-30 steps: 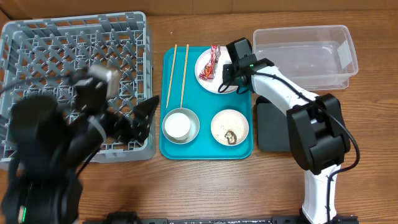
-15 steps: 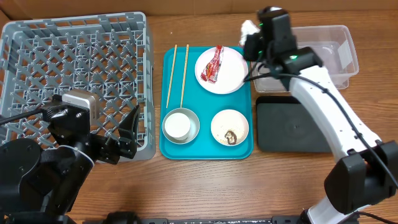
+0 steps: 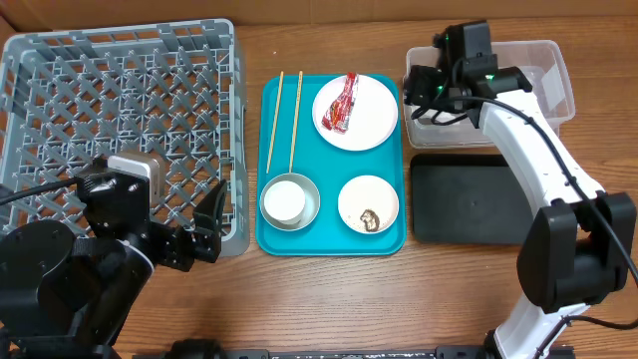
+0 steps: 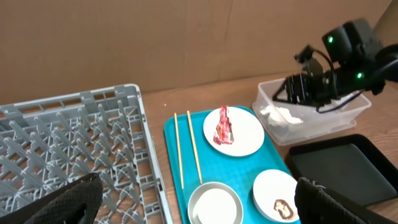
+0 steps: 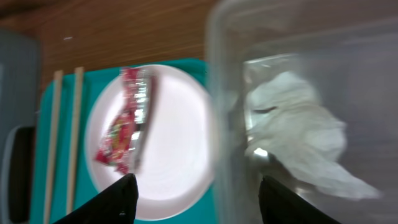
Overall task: Sort waste into correct bins and load items into the dishwasher
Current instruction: 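Grasp the red snack wrapper with the right gripper, drop it in the clear bin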
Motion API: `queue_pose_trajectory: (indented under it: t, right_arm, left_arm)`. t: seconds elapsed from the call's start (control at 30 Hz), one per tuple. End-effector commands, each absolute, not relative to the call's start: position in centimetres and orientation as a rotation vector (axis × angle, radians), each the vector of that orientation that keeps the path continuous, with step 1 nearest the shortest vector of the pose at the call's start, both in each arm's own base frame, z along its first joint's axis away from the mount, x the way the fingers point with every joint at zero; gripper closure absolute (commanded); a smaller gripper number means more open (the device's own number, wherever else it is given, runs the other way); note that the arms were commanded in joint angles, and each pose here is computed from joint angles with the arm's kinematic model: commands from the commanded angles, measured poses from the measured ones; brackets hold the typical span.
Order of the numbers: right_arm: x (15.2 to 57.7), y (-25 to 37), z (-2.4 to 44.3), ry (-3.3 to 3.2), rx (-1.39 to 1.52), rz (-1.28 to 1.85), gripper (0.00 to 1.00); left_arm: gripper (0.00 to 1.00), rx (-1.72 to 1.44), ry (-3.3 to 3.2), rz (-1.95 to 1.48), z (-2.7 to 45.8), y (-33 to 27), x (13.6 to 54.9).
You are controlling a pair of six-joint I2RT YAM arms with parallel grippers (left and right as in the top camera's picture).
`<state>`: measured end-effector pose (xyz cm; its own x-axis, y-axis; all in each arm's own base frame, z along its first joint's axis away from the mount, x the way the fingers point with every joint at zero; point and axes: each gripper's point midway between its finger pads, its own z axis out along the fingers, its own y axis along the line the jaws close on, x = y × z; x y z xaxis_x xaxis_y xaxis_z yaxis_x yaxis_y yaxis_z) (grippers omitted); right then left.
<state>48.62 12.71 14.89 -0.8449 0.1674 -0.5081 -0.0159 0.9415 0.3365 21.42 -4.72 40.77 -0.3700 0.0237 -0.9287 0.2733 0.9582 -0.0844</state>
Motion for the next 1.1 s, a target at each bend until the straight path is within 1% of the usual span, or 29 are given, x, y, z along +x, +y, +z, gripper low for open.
queue_pose_trajectory:
  t: [0.0, 0.07, 0.2, 0.27, 0.4, 0.53, 0.63, 0.8, 0.87, 0.9, 1.0, 1.03, 1.07]
  right_arm:
    - [47.4, 18.4, 22.0, 2.389, -0.109, 0.621, 0.35]
    - [46.8, 21.0, 21.9, 2.38, -0.172, 0.641, 0.31]
    - [47.0, 23.6, 19.6, 2.389, -0.208, 0.52, 0.31]
    - [47.6, 24.2, 17.4, 2.404, -0.203, 0.408, 0.31]
    - [48.7, 25.1, 12.2, 2.444, -0.206, 0.28, 0.31]
    - [49.9, 24.9, 8.0, 2.477, -0.184, 0.233, 0.32]
    - [50.6, 24.5, 6.6, 2.489, -0.12, 0.253, 0.39]
    - [51.0, 23.6, 4.6, 2.524, -0.007, 0.268, 0.42]
    - [50.7, 23.8, 3.2, 2.56, 0.006, 0.297, 0.47]
    - [50.5, 24.2, 2.7, 2.576, -0.006, 0.33, 0.51]
    - [50.2, 25.0, 2.5, 2.586, -0.026, 0.391, 0.56]
    - [50.3, 25.0, 2.6, 2.581, -0.027, 0.393, 0.59]
    - [50.4, 25.1, 2.8, 2.573, -0.028, 0.401, 0.64]
  left_arm:
    - [0.0, 0.224, 1.951, -0.248, 40.4, -4.6, 21.4]
    - [0.0, 0.224, 1.951, -0.248, 40.4, -4.6, 21.4]
    - [0.0, 0.224, 1.951, -0.248, 40.4, -4.6, 21.4]
    - [0.0, 0.224, 1.953, -0.249, 40.3, -4.6, 21.4]
    - [0.0, 0.222, 1.975, -0.252, 39.9, -4.6, 21.2]
    - [0.0, 0.218, 2.013, -0.259, 39.0, -4.6, 20.9]
    - [0.0, 0.215, 2.039, -0.264, 38.5, -4.6, 20.6]
    - [0.0, 0.209, 2.09, -0.274, 37.4, -4.6, 20.0]
    - [0.0, 0.207, 2.11, -0.277, 37.0, -4.6, 19.8]
    - [0.0, 0.206, 2.12, -0.279, 36.8, -4.6, 19.6]
    - [0.0, 0.203, 2.136, -0.283, 36.5, -4.6, 19.4]
    - [0.0, 0.203, 2.14, -0.283, 36.4, -4.6, 19.4]
    - [0.0, 0.203, 2.146, -0.284, 36.3, -4.6, 19.3]
